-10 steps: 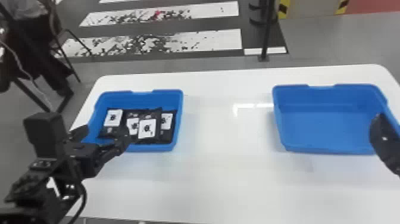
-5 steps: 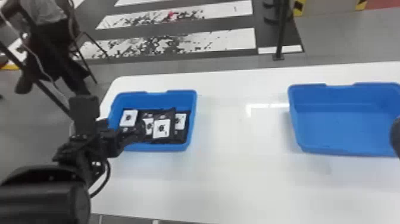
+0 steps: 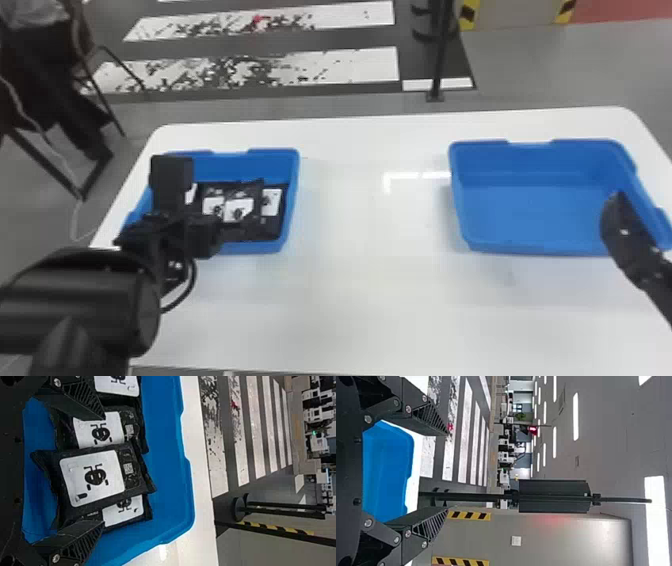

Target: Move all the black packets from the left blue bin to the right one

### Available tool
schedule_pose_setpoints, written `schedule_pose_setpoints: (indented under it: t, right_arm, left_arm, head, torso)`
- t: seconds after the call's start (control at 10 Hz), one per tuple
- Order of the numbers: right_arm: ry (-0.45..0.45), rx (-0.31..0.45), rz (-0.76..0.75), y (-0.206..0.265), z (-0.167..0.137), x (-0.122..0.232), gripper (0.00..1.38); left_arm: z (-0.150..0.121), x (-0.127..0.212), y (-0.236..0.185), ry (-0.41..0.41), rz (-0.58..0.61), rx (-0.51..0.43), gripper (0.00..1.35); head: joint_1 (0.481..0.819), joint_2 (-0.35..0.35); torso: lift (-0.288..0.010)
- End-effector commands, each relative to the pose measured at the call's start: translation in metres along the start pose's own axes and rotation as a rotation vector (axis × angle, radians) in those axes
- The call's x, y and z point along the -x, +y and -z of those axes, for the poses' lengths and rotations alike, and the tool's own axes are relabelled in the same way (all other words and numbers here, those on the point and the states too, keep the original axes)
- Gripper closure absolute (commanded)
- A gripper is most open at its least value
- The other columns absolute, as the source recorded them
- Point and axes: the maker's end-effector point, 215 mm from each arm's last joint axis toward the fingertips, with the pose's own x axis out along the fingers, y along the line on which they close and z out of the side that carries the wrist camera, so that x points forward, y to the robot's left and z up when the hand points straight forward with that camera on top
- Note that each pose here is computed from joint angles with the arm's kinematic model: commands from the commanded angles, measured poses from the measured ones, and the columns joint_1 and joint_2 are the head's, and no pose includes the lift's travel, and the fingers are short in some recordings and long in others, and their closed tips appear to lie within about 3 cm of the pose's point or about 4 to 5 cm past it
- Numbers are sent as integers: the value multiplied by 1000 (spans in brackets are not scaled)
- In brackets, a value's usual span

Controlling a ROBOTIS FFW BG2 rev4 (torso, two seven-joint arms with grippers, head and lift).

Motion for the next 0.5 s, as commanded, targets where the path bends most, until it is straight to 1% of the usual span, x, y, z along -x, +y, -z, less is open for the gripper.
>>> schedule_pose_setpoints:
  t: [0.0, 0.1, 0.4]
  right_arm:
    - [0, -3, 1, 0, 0, 0, 395]
    - [-3, -2, 1, 0, 0, -1, 395]
    - [-5, -2, 0, 0, -1, 0, 395]
  left_arm:
    - [14, -13, -5, 46, 16, 5, 107]
    - [19, -21, 1, 71, 9, -1, 111]
    - [22, -33, 5, 96, 12, 7, 116]
  head:
    - [695, 108]
    - [695, 100]
    - [695, 111]
  torso:
    - [-140]
    - [-140]
    - [-140]
